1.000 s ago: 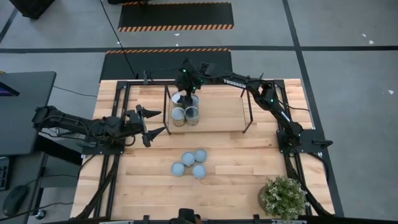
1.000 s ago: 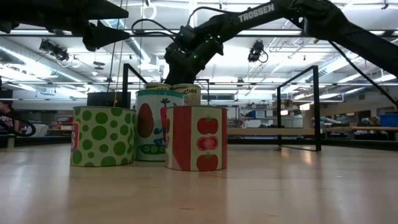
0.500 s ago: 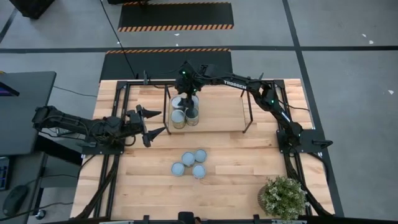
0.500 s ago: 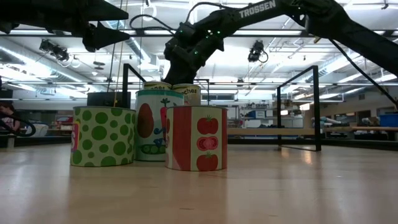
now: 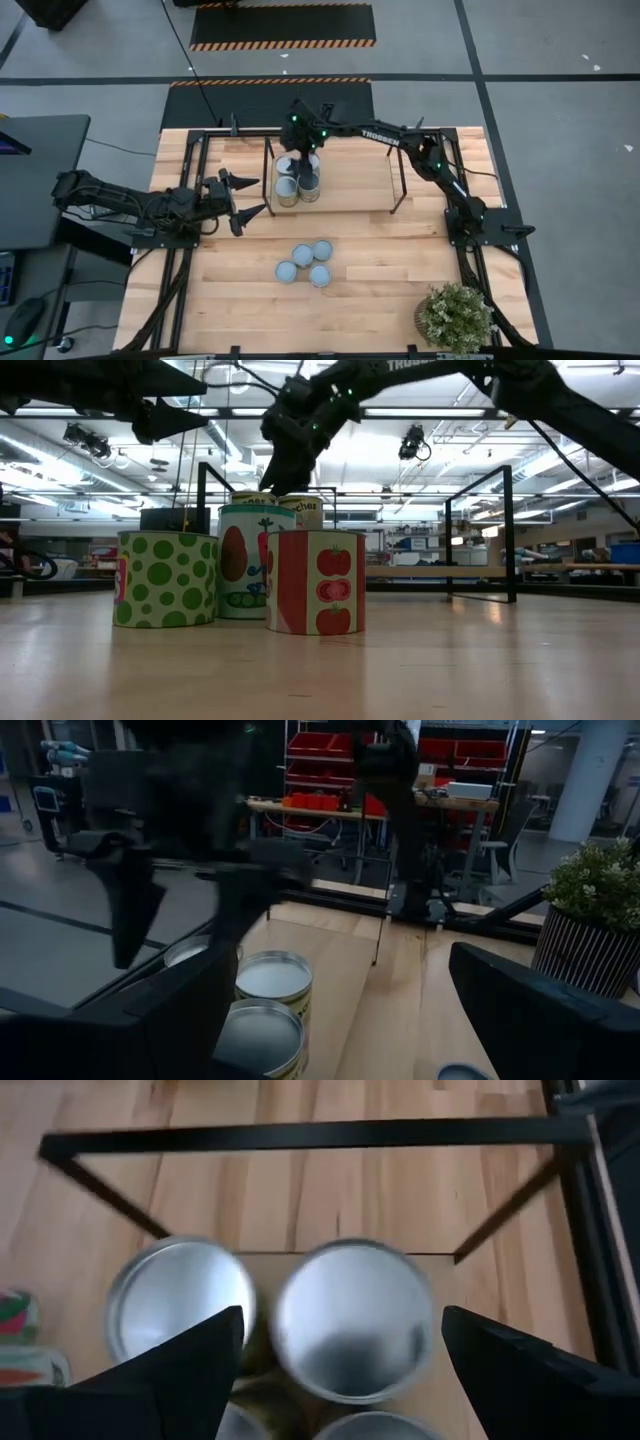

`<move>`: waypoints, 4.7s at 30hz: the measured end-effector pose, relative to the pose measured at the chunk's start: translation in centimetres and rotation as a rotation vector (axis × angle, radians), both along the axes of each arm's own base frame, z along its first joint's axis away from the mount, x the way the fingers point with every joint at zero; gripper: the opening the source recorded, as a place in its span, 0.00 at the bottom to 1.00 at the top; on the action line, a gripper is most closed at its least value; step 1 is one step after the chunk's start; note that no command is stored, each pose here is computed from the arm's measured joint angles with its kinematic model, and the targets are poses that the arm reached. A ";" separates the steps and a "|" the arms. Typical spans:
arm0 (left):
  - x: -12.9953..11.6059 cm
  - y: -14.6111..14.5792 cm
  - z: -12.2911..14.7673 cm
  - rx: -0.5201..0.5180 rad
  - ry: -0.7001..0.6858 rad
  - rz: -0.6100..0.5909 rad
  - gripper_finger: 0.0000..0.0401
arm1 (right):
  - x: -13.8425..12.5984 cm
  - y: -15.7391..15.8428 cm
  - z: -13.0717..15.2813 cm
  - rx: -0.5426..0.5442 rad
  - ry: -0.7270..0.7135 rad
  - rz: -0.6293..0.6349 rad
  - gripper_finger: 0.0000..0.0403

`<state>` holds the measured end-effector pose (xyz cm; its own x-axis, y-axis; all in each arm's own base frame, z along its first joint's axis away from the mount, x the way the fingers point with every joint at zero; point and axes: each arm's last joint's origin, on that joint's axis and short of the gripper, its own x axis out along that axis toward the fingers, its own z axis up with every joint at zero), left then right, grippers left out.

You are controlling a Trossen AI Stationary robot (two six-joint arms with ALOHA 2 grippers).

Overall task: Pick and place cans onto a shelf
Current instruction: Put the canned tomato on the shelf

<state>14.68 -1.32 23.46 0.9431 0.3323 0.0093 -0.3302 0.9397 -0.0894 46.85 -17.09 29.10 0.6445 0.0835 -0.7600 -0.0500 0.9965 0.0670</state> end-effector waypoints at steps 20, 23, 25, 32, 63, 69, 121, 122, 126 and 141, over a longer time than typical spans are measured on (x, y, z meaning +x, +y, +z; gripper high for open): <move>0.0 0.0 -0.2 -0.045 0.004 0.015 0.92 | -1.1 20.4 1.8 -0.204 0.110 0.244 0.86; 0.0 0.0 -0.4 -0.056 0.015 0.016 0.92 | -1.0 22.6 -0.7 -0.198 0.131 0.281 0.86; 0.0 0.0 -0.4 -0.057 0.018 0.016 0.92 | -1.0 23.6 -2.0 -0.202 0.130 0.302 0.86; 0.0 0.0 -0.7 -0.073 0.039 0.017 0.92 | -0.3 25.3 -3.4 -0.218 0.028 0.353 0.86; -0.1 0.0 -1.5 -0.204 0.075 -0.008 0.92 | -5.4 34.7 -9.0 -0.232 0.217 0.062 0.86; -0.1 -0.1 -1.8 -0.246 0.096 -0.007 0.92 | -5.6 34.6 -10.2 -0.260 0.185 0.004 0.86; -0.2 -0.1 -2.0 -0.260 0.109 -0.001 0.92 | -12.6 17.3 -4.0 -0.267 0.092 -0.341 0.71; -0.2 -0.1 -2.0 -0.261 0.108 -0.001 0.92 | -12.8 16.0 -4.3 -0.253 0.093 -0.357 0.71; -0.2 0.0 -2.0 -0.261 0.108 -0.001 0.92 | -12.8 11.5 -5.2 -0.198 0.090 -0.406 0.71; -0.2 0.0 -2.0 -0.263 0.108 0.000 0.92 | -12.2 5.5 -8.0 -0.105 0.100 -0.399 0.72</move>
<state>14.51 -1.36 21.47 0.9341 0.3097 -0.1777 -0.3508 0.8889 -0.2946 34.64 -11.61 21.15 0.5334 -0.2393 -0.8113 0.3428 0.9380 -0.0514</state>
